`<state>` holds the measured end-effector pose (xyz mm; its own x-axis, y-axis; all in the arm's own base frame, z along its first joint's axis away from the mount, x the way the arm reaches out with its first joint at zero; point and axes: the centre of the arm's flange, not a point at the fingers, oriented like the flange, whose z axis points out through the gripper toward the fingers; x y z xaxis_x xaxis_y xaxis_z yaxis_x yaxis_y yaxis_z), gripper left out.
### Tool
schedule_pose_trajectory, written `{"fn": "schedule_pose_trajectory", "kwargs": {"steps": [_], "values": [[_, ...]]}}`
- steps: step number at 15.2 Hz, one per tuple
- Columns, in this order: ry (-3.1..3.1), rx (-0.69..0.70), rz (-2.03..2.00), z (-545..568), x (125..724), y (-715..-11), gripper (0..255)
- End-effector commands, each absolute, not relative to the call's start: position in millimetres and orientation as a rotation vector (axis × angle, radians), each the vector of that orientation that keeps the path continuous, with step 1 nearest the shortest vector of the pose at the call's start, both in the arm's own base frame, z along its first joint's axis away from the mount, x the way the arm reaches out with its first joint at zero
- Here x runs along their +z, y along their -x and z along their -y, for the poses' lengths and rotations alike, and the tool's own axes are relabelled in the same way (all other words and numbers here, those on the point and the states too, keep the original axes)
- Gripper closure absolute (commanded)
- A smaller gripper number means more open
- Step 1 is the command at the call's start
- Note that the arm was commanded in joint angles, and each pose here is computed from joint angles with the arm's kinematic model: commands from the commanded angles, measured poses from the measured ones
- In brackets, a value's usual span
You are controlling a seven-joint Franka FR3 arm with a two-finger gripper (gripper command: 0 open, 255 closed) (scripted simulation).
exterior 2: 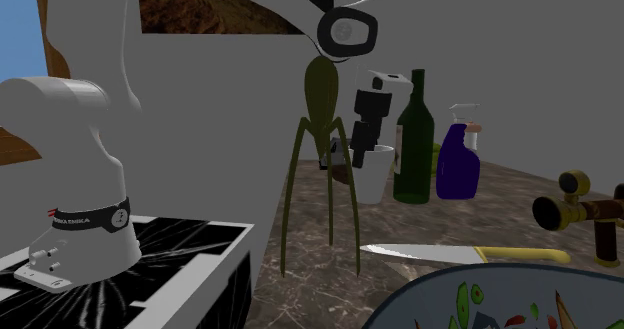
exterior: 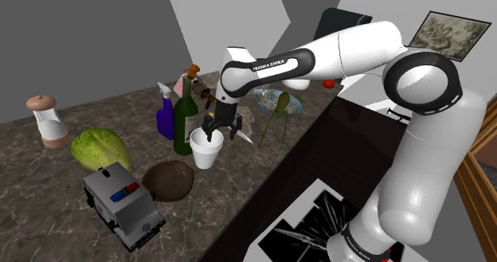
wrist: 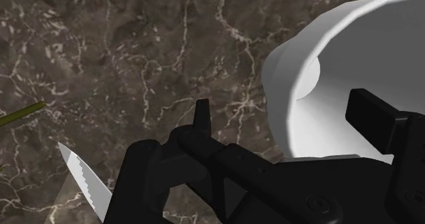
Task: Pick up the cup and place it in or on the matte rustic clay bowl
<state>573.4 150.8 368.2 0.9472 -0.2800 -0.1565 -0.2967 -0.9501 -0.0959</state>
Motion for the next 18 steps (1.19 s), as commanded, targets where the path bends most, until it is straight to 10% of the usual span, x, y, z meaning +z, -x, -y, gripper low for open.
{"fn": "schedule_pose_trajectory", "kwargs": {"steps": [1, 2, 3, 18], "values": [[2.983, 0.214, -0.443, -151, 368, -573, 0], [2.983, 0.214, -0.443, -151, 368, -573, 0], [2.983, 0.214, -0.443, -151, 368, -573, 255], [2.983, 0.214, -0.443, -151, 400, -573, 255]]}}
